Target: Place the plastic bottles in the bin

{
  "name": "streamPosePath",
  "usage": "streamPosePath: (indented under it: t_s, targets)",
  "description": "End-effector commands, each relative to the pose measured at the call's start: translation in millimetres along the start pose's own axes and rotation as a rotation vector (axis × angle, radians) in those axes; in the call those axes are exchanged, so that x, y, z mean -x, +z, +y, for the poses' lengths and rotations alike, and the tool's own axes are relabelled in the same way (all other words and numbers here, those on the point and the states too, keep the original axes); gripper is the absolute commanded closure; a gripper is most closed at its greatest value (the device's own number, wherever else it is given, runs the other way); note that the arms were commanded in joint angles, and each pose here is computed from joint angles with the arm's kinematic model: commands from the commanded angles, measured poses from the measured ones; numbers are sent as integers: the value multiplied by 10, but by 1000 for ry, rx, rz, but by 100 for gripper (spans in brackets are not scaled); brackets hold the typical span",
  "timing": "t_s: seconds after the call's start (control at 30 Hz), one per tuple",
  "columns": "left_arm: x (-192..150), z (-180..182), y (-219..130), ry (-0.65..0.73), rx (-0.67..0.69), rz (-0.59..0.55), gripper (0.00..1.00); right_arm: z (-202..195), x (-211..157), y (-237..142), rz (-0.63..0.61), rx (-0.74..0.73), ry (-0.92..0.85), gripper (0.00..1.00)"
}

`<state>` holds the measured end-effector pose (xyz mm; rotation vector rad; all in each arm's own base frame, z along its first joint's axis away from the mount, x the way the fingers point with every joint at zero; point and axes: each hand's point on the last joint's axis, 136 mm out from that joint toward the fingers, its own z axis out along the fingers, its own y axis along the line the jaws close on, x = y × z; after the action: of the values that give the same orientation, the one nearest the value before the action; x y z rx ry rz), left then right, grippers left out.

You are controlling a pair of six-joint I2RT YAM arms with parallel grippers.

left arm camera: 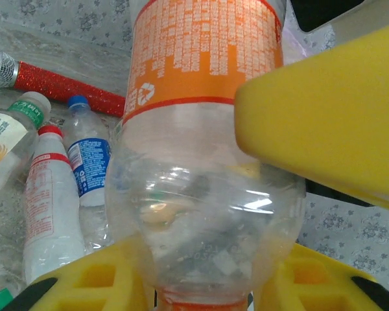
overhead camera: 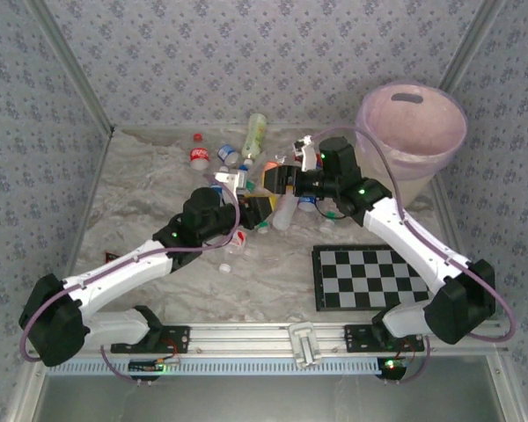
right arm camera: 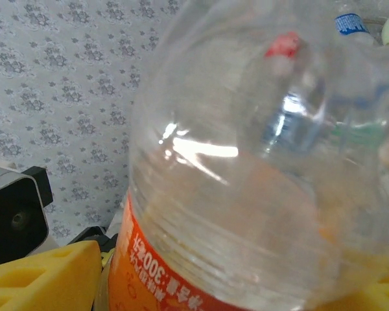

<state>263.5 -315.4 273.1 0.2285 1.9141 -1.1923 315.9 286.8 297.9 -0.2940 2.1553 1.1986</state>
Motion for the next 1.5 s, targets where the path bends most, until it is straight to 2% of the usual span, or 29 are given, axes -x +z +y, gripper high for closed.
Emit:
streamPosePath:
  t_s: [0.0, 0.07, 0.13, 0.2, 0.27, 0.37, 0.47, 0.57, 0.63, 0.7, 0.87, 0.93, 0.97, 1.03, 1.1, 1.3, 1.47]
  targets:
    - [228, -278, -11, 44, -81, -54, 73, -72, 86, -23, -30, -10, 23, 29]
    - [219, -265, -3, 51, -71, -46, 68, -77, 87, -69, -30, -15, 17, 35]
    - [210, -241, -24, 68, -53, -39, 54, -105, 82, -148, -33, -42, 0, 37]
    - [216, -210, -54, 82, -32, -42, 48, -143, 101, -272, -42, -92, -27, 39]
    - [215, -183, -90, 95, -7, -31, 39, -162, 204, -461, -71, -156, -72, 41]
    - [242, -70, -200, 143, 86, -20, 27, -248, 336, -836, -101, -332, -185, 50]
    - [294, 102, -374, 209, 220, -15, 22, -447, 417, -1371, -127, -568, -235, 50]
    - [313, 335, -504, 223, 344, -9, 20, -689, 652, -2058, -246, -808, -248, 52]
    - [301, 448, -531, 200, 379, 0, 19, -791, 802, -2416, -316, -917, -237, 58]
    - [303, 530, -564, 201, 409, -4, 19, -891, 945, -2683, -365, -1008, -225, 65]
    - [398, 791, -756, 164, 521, -38, 19, -1238, 1314, -3086, -423, -1203, -204, 71]
    - [376, 852, -811, 138, 537, -41, 19, -1315, 1444, -3140, -447, -1229, -203, 72]
    - [345, 865, -841, 128, 540, -34, 19, -1345, 1530, -3132, -469, -1230, -212, 76]
    - [275, 903, -905, 116, 552, -21, 19, -1431, 1681, -3117, -504, -1238, -227, 89]
    - [236, 942, -993, 103, 569, -25, 19, -1599, 1768, -3078, -478, -1266, -219, 100]
    - [189, 981, -1268, 85, 591, -70, 19, -2093, 1842, -2851, -311, -1319, -196, 100]
    - [157, 1005, -1386, 72, 607, -68, 19, -2492, 1606, -2531, -107, -1281, -114, 100]
